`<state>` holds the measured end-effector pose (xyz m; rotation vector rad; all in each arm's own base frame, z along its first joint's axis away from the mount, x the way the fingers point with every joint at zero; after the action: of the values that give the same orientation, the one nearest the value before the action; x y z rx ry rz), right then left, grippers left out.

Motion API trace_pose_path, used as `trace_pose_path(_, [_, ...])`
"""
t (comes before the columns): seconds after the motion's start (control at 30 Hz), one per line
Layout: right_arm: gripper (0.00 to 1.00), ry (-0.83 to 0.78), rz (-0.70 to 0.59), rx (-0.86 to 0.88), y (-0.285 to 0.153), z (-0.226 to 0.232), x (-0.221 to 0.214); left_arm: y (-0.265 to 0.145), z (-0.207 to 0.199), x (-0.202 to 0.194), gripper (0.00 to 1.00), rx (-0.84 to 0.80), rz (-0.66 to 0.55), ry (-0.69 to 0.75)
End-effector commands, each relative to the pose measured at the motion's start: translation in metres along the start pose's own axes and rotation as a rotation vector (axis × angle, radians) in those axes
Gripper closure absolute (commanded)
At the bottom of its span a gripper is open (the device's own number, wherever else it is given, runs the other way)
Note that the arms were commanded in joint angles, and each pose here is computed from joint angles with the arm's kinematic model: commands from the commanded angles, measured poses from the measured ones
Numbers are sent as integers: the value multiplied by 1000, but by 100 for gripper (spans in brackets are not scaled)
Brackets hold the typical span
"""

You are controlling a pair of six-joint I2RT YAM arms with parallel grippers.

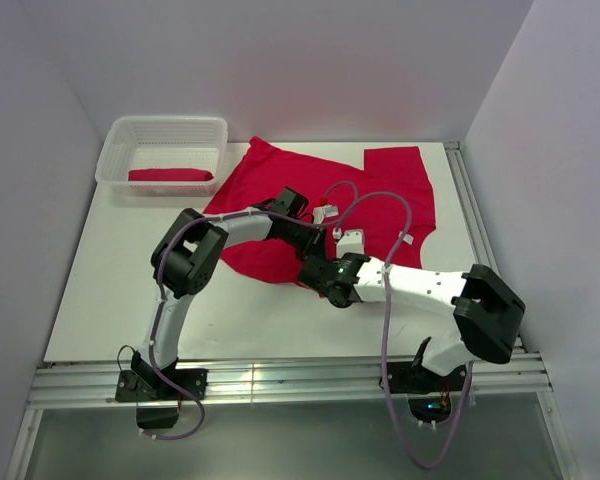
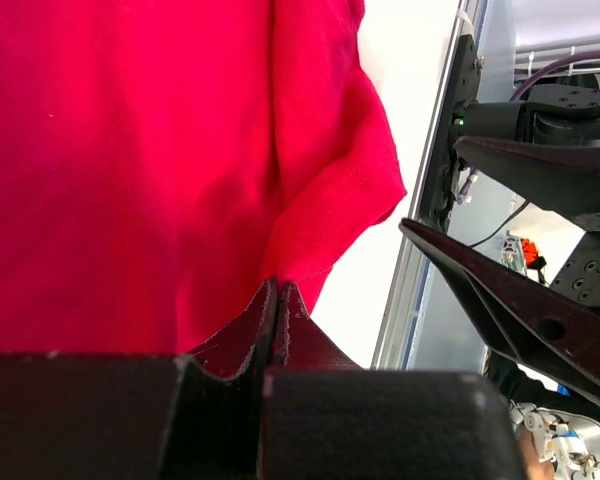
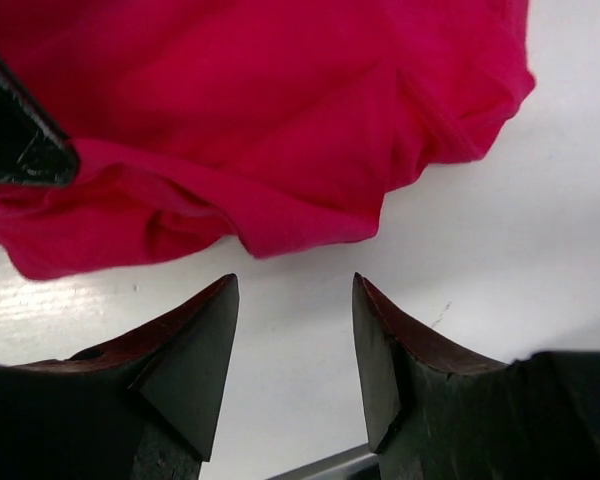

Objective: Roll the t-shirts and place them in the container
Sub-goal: Flatten the tshirt

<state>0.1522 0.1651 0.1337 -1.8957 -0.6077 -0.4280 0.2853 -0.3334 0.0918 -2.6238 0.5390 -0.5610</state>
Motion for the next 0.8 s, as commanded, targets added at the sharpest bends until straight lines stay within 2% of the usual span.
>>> trace_pose_path(0.0, [44,36,-96,-90,-3,-3,18,-3,-9,9,100,-41,-7,50])
trace_pose_path(0.33, [47,8,-84,-174,12,17,20,-2,-10,9,100,-48,-5,49])
trace_pose_path(0.5, [47,0,-66,-226,18,11,10,-3,-10,8,100,-47,-5,50])
trace_pose_path(0.77, [55,-27,-10,-236,16,1,-4,-2,-9,7,100,-46,-3,49])
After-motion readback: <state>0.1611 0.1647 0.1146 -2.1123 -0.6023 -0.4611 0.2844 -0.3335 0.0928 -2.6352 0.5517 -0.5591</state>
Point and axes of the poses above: each gripper's point midway between its finger pads, its own y axis out along the fingers, its own z axis along the line the jaws close on, x = y × z, the point moved 8 cm from there along -y, back along the fingers, and after that the axes turned 7 degrees about -y, right-handed, at the moved point
